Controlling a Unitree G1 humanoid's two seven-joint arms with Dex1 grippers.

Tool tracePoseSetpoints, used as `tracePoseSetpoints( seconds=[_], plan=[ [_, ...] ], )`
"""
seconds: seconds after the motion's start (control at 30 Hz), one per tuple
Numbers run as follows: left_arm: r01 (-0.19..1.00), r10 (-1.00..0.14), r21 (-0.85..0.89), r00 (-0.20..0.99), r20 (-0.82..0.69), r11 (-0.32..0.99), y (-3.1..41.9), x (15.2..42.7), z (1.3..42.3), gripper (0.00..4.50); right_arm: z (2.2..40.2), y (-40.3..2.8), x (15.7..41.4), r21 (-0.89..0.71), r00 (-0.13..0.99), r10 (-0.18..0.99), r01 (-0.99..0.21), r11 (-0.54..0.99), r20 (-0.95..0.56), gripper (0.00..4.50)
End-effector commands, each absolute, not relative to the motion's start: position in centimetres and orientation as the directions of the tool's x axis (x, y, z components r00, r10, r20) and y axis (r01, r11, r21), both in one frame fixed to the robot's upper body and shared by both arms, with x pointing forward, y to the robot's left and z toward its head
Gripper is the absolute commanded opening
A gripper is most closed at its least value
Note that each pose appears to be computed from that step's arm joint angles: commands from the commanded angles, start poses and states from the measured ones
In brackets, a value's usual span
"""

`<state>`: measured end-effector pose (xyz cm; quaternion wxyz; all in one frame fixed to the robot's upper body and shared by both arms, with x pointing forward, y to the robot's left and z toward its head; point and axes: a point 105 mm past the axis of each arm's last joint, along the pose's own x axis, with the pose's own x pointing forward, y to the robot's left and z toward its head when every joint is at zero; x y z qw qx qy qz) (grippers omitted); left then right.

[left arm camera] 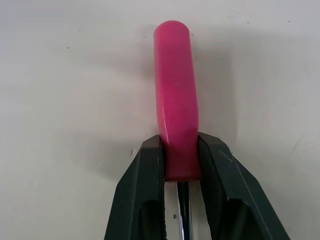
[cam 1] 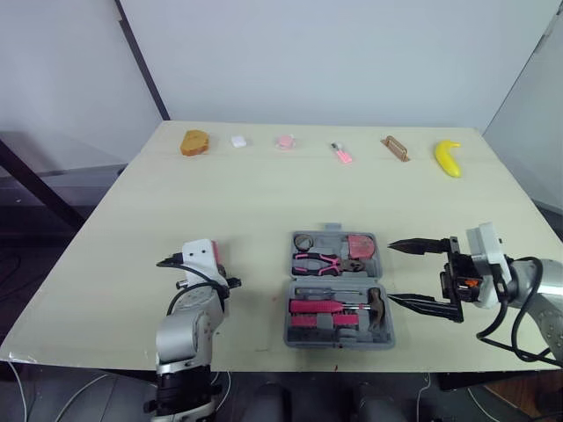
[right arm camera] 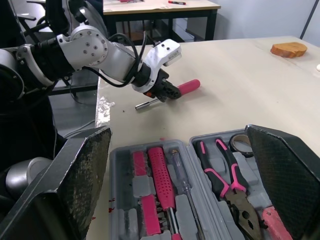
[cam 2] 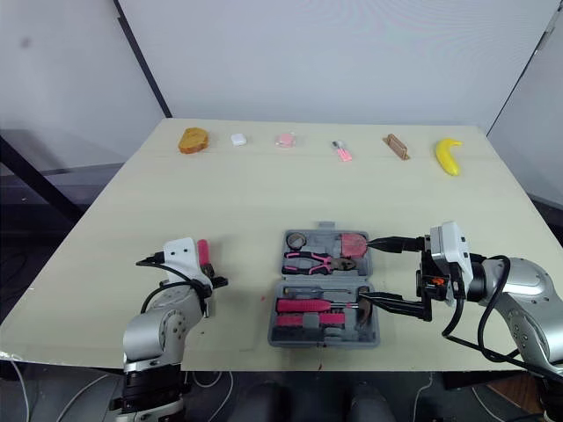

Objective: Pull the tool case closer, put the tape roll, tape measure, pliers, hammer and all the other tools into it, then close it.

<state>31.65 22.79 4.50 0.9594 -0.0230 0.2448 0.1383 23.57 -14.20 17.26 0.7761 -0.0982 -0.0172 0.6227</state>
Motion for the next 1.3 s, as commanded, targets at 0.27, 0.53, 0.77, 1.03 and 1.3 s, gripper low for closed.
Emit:
tracePoseSetpoints(
  seconds=[0.27,0.53,0.77,1.03,1.3],
  plan=[
    [-0.097,0.083,-0.002,0.859,-0.505,0.995,20.2,29.9,5.5,0.47,17.8,-13.8,23.1,-0.210,0.233,0.969,-0.954,0.212,-0.078,4.50],
    [0.212,-0.164,0.024,0.817,-0.552,0.977,18.6,26.9,5.7,0.47,17.4,-13.8,22.7,-0.192,0.229,0.970,-0.958,0.211,-0.079,4.50],
    [0.236,-0.166,0.043,0.790,-0.590,0.971,18.6,25.4,4.5,0.47,17.3,-13.7,22.3,-0.188,0.218,0.972,-0.962,0.199,-0.083,4.50],
    [0.225,-0.167,0.027,0.795,-0.584,0.974,18.8,24.8,4.5,2.97,17.1,-13.9,22.1,-0.184,0.221,0.971,-0.962,0.202,-0.091,4.50],
    [0.449,-0.357,0.048,0.766,-0.534,0.892,19.7,23.4,8.6,4.45,16.7,-13.8,22.1,-0.180,0.236,0.969,-0.959,0.219,-0.079,4.50]
  ],
)
